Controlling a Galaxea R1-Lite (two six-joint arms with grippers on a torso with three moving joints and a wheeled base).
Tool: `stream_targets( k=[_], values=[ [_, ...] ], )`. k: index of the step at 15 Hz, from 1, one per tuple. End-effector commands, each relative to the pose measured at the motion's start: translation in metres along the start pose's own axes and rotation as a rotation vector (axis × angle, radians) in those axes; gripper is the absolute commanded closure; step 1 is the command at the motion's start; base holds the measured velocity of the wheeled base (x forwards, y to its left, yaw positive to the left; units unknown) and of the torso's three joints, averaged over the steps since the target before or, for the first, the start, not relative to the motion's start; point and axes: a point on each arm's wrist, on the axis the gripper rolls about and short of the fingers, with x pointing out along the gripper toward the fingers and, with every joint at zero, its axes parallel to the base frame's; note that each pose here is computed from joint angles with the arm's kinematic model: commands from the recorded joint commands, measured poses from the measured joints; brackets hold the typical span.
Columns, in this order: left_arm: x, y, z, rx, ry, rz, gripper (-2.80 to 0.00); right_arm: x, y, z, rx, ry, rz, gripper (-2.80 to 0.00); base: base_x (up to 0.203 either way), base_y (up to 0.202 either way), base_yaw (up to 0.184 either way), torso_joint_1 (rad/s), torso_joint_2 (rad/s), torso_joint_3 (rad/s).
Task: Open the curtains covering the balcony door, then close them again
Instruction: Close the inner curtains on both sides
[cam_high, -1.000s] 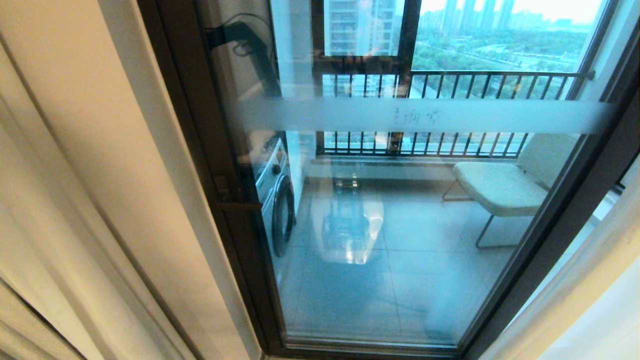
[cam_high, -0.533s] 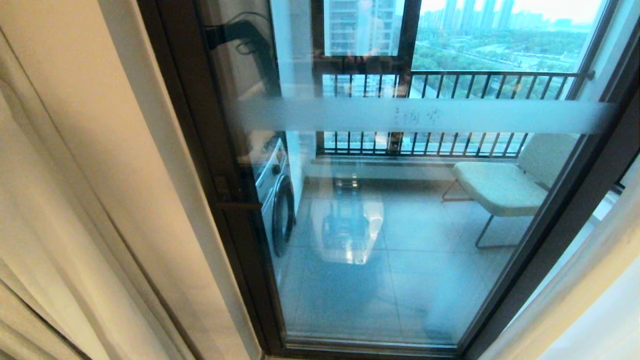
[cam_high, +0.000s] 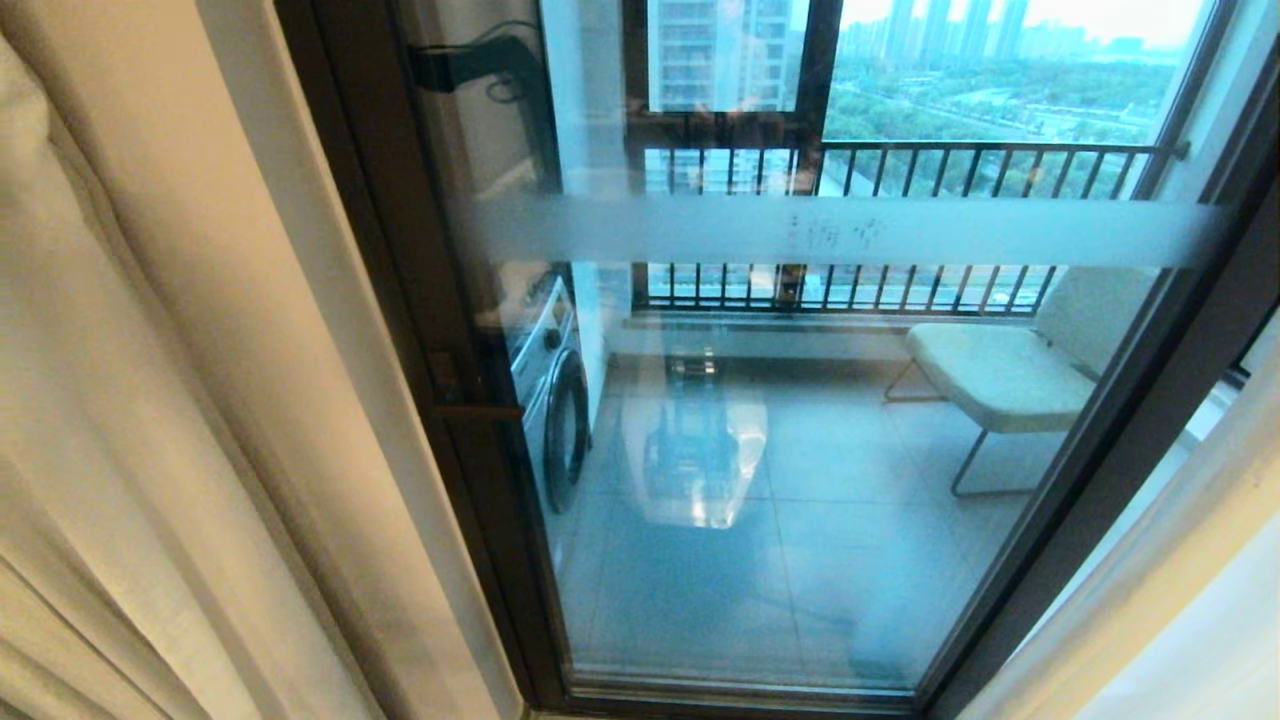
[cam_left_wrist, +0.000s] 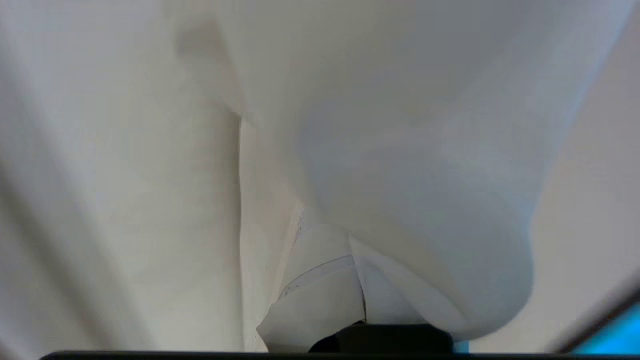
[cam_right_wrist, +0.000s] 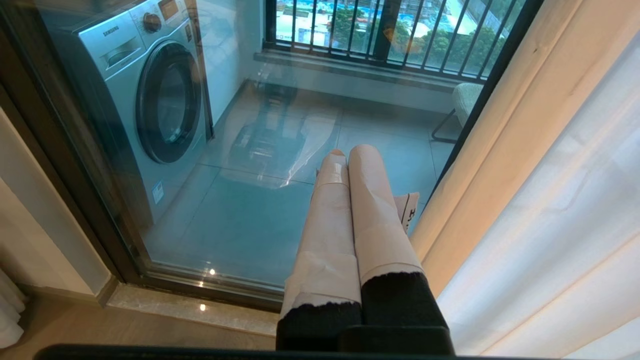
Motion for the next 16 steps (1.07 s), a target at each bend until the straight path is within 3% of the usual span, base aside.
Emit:
stream_targets(
  k=[1, 8, 16],
  values=[
    [-0.012, -0.017, 0.007, 0.002, -0.019, -0.042, 0.0, 0.0, 0.0, 0.0, -0.001, 0.001, 0.002, 0.0, 0.0, 0.0, 0.0, 0.0, 0.0, 0.0],
    [-0.037, -0.062, 0.005, -0.017, -0.003, -0.194, 0.0, 0.0, 0.0, 0.0, -0.001, 0.001, 0.002, 0.0, 0.0, 0.0, 0.0, 0.0, 0.0, 0.0],
    [-0.064, -0.098, 0.0, -0.03, 0.022, -0.37, 0.0, 0.0, 0.0, 0.0, -0.001, 0.001, 0.002, 0.0, 0.0, 0.0, 0.0, 0.0, 0.0, 0.0]
  ],
)
